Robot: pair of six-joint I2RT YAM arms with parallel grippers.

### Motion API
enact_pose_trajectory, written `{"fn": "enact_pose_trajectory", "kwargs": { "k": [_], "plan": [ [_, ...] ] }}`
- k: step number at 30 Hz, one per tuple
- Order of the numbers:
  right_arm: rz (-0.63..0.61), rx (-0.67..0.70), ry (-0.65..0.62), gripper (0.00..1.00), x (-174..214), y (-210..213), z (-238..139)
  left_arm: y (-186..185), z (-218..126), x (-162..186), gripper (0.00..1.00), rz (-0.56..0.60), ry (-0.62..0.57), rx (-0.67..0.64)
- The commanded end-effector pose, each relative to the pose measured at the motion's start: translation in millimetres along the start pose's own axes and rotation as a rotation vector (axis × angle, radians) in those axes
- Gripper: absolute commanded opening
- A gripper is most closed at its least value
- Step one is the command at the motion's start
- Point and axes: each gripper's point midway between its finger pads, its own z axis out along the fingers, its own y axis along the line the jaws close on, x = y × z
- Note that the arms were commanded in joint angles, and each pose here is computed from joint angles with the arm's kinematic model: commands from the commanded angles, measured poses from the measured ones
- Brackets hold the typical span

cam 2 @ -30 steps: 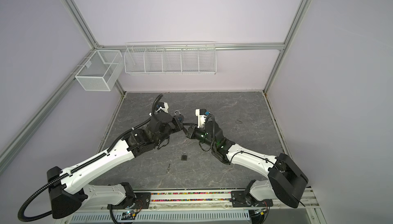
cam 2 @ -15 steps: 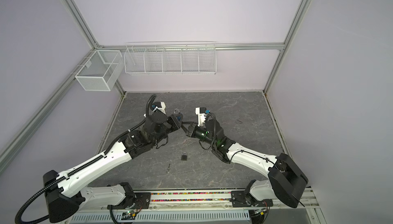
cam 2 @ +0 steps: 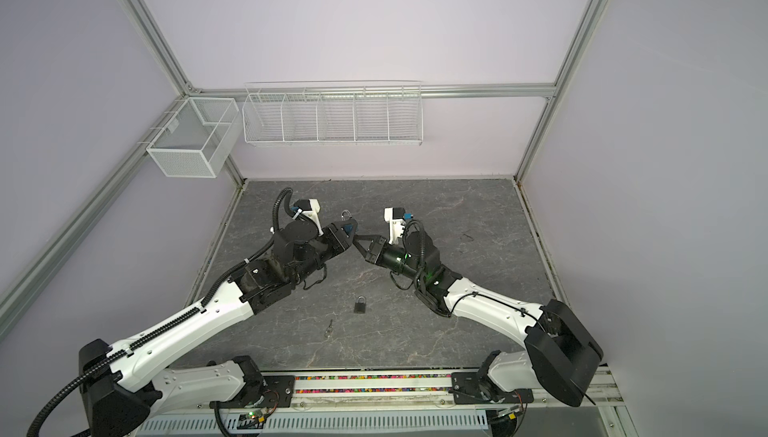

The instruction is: Unlock with the key

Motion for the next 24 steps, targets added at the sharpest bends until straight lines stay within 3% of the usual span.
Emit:
{"fn": "enact_pose_trajectory", "kwargs": {
  "k": [1, 24],
  "plan": [
    [-0.033, -0.227, -0.059, 0.06, -19, 66, -11, -24, -7, 26, 0.0, -0.042, 0.121, 0.139],
    [-0.061, -0.382, -0.038, 0.06, -25, 116, -21, -38, 2, 28, 0.0, -0.062, 0.177, 0.259]
  ]
}}
